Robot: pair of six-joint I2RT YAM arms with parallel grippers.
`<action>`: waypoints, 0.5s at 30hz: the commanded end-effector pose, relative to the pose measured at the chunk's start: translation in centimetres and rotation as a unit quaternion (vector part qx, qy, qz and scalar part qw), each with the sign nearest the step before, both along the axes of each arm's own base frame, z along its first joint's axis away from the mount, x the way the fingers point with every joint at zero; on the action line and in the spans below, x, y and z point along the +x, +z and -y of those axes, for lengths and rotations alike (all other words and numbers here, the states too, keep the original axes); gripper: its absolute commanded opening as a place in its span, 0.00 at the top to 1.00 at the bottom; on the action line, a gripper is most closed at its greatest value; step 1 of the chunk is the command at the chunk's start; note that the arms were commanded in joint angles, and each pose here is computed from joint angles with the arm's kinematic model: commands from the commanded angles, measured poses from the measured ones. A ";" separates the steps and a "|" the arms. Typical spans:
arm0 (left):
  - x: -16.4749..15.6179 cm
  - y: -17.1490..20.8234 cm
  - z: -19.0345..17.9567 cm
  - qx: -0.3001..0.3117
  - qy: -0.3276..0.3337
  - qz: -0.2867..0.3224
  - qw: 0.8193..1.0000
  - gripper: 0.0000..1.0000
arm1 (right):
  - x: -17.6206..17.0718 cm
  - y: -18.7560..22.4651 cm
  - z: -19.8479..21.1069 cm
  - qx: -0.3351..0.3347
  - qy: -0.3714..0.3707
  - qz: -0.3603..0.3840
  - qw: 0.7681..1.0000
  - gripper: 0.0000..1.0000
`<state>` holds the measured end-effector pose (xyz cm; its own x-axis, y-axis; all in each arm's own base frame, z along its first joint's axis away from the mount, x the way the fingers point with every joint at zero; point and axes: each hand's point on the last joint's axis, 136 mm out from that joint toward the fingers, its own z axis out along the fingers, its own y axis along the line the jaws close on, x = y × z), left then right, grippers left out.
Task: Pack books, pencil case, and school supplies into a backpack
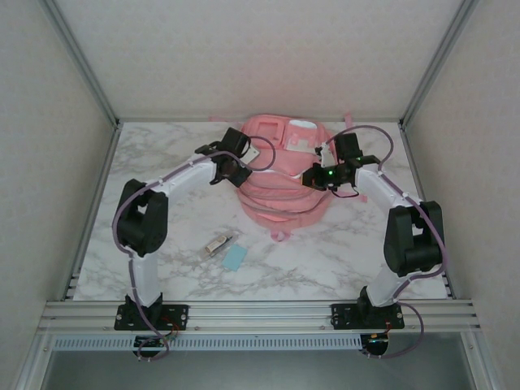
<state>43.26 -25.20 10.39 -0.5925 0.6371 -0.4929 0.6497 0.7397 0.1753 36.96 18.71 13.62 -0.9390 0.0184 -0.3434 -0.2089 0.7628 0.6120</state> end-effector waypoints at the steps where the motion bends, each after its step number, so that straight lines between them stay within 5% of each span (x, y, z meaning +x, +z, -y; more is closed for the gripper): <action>1: 5.0 1.5 -2.2 0.018 0.033 0.066 0.997 1.00 | -1.3 0.4 -0.6 0.007 0.052 -0.003 0.999 1.00; 8: 6.3 3.2 -2.7 0.010 0.061 0.090 0.994 0.94 | -1.1 0.7 -0.4 0.002 0.052 0.008 0.999 1.00; 11: 5.5 5.0 -3.6 0.003 0.094 0.085 0.992 0.56 | -0.5 1.8 -0.2 0.005 0.026 0.023 0.999 0.73; 15: 2.9 7.6 -5.1 -0.024 0.155 0.074 0.985 0.19 | 0.2 3.8 1.2 -0.016 -0.030 0.055 0.998 0.27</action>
<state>46.83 -22.06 12.96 -0.6511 0.5341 -0.5392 0.4989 0.8366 0.2263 37.01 18.34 14.67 -0.9271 0.0160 -0.3744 -0.2257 0.7737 0.5920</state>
